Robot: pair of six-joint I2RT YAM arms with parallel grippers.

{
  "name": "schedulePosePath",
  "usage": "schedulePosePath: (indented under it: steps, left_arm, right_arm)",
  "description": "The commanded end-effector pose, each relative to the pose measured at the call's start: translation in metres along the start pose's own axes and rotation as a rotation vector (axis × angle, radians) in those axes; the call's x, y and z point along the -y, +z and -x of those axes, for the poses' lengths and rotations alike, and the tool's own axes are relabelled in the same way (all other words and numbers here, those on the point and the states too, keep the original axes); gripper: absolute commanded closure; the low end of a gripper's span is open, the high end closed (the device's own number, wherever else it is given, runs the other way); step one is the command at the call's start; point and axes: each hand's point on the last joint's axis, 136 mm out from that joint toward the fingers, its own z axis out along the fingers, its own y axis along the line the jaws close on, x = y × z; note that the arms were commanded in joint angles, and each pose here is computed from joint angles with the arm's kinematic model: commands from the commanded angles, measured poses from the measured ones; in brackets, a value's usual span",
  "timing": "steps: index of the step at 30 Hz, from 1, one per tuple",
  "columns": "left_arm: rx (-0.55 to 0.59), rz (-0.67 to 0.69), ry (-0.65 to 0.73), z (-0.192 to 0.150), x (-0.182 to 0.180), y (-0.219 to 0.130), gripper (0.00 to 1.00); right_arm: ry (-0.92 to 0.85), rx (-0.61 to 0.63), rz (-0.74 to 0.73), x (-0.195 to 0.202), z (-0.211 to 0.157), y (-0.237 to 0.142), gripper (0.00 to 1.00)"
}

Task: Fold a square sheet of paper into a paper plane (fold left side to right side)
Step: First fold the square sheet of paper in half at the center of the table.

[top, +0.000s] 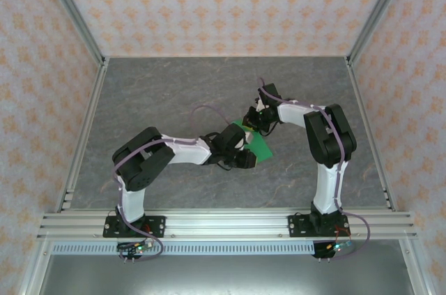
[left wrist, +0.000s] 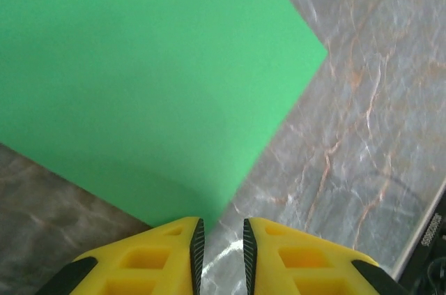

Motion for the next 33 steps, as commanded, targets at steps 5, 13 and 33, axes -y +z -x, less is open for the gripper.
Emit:
schedulePosePath:
  steps: [5, 13, 33]
  left_arm:
    - [-0.171, 0.005, -0.039, -0.059, 0.002, -0.004, 0.76]
    - [-0.019, -0.034, -0.087, -0.008, -0.004, -0.059, 0.75]
    - [0.052, -0.121, -0.084, 0.09, 0.008, -0.053, 0.77]
  right_arm:
    - [0.066, -0.011, -0.116, 0.041, -0.015, 0.013, 0.84]
    - [0.113, 0.09, -0.112, 0.04, -0.011, -0.012, 0.84]
    - [-0.063, 0.26, -0.018, -0.005, -0.015, -0.102, 0.64]
